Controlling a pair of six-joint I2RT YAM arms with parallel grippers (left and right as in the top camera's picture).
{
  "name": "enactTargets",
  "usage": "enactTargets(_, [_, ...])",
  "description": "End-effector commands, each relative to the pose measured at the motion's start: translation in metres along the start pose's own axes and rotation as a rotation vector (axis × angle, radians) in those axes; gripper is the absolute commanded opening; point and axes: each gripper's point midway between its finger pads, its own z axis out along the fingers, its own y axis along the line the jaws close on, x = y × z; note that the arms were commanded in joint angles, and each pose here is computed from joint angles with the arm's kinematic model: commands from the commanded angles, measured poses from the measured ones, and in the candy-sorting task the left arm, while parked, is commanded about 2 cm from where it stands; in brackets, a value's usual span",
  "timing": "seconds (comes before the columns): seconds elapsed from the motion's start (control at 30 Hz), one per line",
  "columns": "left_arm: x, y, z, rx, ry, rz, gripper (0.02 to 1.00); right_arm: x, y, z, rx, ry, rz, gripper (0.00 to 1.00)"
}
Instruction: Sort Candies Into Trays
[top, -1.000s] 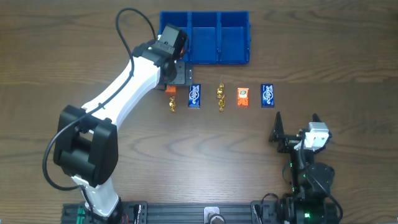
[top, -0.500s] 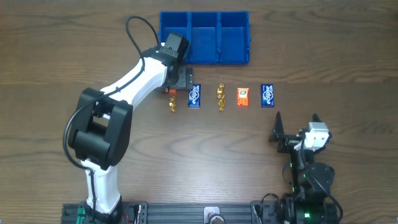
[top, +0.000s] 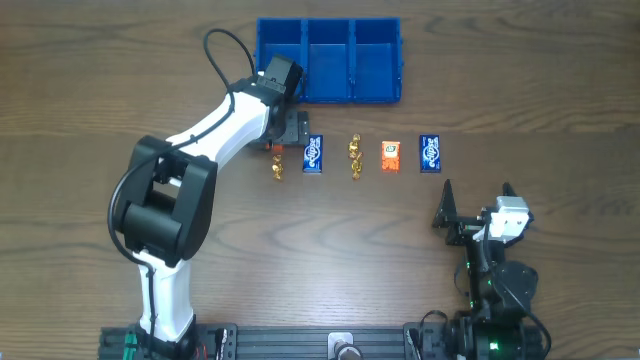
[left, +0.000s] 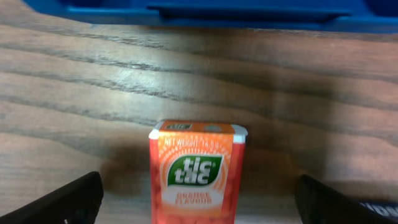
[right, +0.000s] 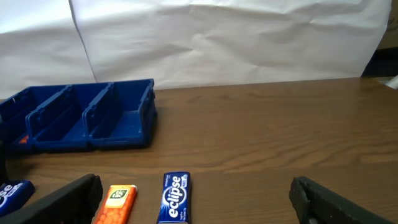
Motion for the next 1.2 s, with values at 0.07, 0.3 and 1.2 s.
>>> enactTargets(0.07, [0.001, 0.004, 0.006, -0.017, 0.004, -0.006, 0.720, 0.002, 0.002, 0.000, -0.006, 0.003, -0.010, 1.000])
enactTargets(0.3, [0.001, 0.004, 0.007, -0.016, 0.004, -0.006, 0.393, 0.002, 0.002, 0.000, -0.005, 0.003, -0.010, 1.000])
enactTargets(1.2, [-0.126, -0.020, -0.210, 0.023, -0.492, -0.026, 0.312, 0.002, 0.002, 0.000, -0.005, 0.003, -0.010, 1.000])
